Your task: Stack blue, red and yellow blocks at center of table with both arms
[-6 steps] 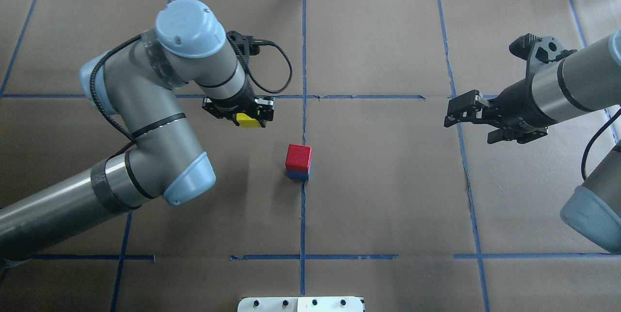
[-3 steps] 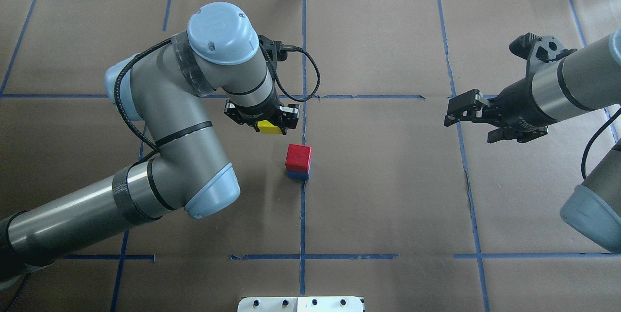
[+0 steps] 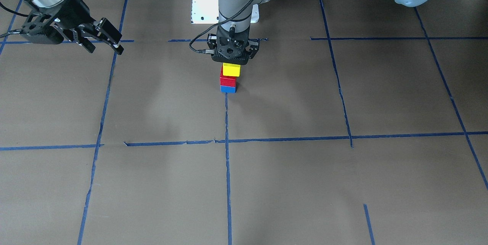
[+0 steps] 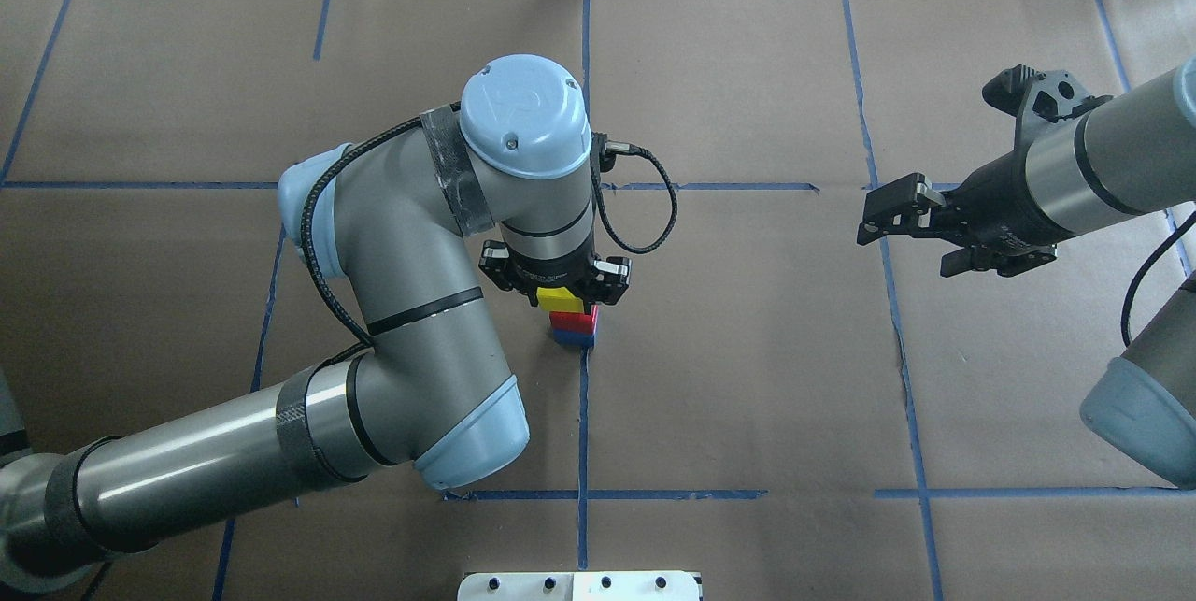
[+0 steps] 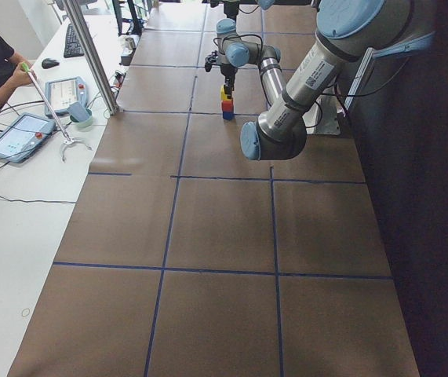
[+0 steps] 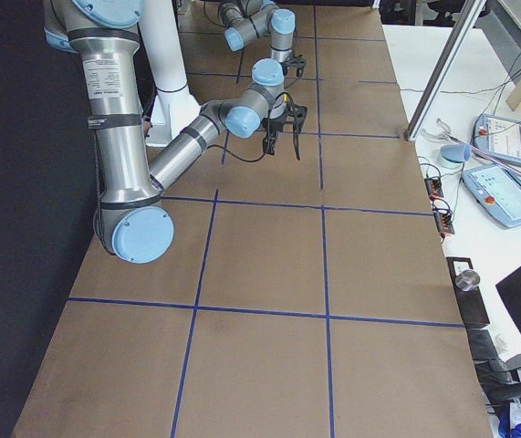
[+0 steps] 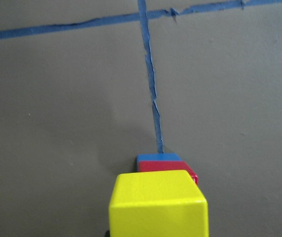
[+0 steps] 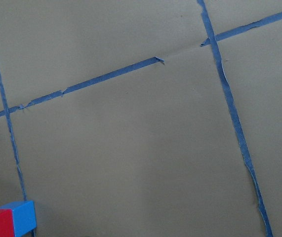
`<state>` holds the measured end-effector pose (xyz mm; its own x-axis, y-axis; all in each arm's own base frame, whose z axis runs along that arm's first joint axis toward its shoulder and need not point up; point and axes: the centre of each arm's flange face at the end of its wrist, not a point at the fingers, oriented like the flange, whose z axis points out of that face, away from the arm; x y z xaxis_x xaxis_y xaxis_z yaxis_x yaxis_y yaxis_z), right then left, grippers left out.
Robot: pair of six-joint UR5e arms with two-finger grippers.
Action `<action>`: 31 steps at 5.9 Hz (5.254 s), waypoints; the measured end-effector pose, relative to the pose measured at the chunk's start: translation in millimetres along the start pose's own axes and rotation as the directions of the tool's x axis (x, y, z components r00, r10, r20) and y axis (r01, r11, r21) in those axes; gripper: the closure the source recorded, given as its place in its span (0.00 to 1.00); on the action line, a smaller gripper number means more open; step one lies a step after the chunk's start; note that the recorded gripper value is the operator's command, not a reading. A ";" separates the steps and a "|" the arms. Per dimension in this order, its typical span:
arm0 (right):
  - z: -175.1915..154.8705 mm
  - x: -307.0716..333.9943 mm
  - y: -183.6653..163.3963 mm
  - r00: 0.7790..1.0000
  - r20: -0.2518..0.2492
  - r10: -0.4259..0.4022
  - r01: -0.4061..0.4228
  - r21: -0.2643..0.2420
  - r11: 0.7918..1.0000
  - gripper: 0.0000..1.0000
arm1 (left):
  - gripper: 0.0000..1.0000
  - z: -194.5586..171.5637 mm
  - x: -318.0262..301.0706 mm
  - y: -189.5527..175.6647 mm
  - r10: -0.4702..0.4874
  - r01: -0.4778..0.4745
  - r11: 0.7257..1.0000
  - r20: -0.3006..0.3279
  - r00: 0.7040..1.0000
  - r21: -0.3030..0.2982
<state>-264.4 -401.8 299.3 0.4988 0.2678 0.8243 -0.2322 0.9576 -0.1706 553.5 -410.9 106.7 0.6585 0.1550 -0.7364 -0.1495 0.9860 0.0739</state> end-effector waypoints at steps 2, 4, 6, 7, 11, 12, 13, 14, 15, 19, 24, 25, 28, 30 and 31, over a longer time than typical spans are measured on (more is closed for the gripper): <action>0.7 0.3 0.0 1.000 -0.001 0.000 0.000 -0.001 1.000 0.00 | 0.94 7.5 4.2 4.1 0.013 -0.013 1.000 0.015 1.000 0.008; 1.0 0.2 0.2 1.000 -0.001 -0.001 0.001 -0.001 1.000 0.00 | 0.93 9.2 6.0 0.9 0.019 -0.020 0.999 0.029 0.999 0.030; 1.7 0.6 -0.2 1.000 -0.003 0.001 -0.001 -0.001 1.000 0.00 | 0.86 11.6 12.8 -3.7 0.019 -0.020 0.999 0.035 0.999 0.034; 2.5 0.8 -0.3 1.000 -0.005 0.001 -0.001 -0.002 1.000 0.00 | 0.64 12.8 15.3 -5.7 0.018 -0.019 0.999 0.037 0.999 0.032; 7.4 2.7 -2.7 1.000 -0.013 0.006 -0.006 -0.004 1.000 0.00 | 0.00 14.8 9.9 -4.0 0.018 -0.019 0.999 0.037 0.999 0.032; 7.4 2.4 -2.7 1.000 -0.013 0.006 -0.006 -0.004 1.000 0.00 | 0.00 13.7 10.6 -3.8 0.014 -0.015 0.999 0.034 0.999 0.032; 7.4 2.1 -2.8 1.000 -0.012 0.005 -0.005 -0.004 1.000 0.00 | 0.00 12.2 11.4 -3.5 0.009 -0.010 0.999 0.031 0.999 0.032; 7.2 1.5 -2.8 1.000 -0.011 0.005 -0.005 -0.003 1.000 0.00 | 0.00 6.8 12.3 -1.3 0.011 -0.012 0.999 0.021 1.000 0.037; 6.7 1.0 -2.6 1.000 -0.010 0.004 -0.004 -0.003 1.000 0.00 | 0.00 -8.0 9.6 5.2 0.019 -0.019 0.998 -0.002 1.000 0.052; -21.2 54.3 -33.5 0.997 -0.039 -0.062 0.063 0.019 0.998 0.00 | 0.00 -90.2 -158.4 54.5 0.078 -0.072 0.981 -0.025 0.997 0.179; -65.9 288.2 -91.5 0.899 -0.146 -0.413 0.407 -0.070 0.911 0.00 | 0.00 -125.3 -513.7 45.9 0.298 -0.302 0.953 0.106 0.949 0.023; -71.3 327.8 -92.1 0.885 -0.118 -0.451 0.443 -0.089 0.892 0.00 | 0.00 -129.0 -595.9 39.8 0.315 -0.317 0.948 0.093 0.945 0.004; -75.8 368.4 -87.9 0.860 -0.105 -0.499 0.490 -0.104 0.866 0.00 | 0.00 -124.5 -753.4 55.5 0.186 -0.184 0.983 0.082 0.979 -0.025; -74.7 372.6 -87.0 0.859 -0.111 -0.499 0.488 -0.114 0.865 0.00 | 0.00 -115.8 -777.8 72.8 0.097 -0.094 0.995 0.074 0.993 -0.042; -73.9 372.2 -88.4 0.859 -0.113 -0.500 0.488 -0.116 0.865 0.00 | 0.00 -109.6 -787.1 87.0 0.061 -0.058 0.997 0.070 0.996 -0.050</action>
<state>3.5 -378.9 581.2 0.6384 -0.2365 0.7325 0.1392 0.9714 0.1924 -58.7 -453.9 619.0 0.6981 0.2193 -0.6816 -0.2243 0.9710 0.0826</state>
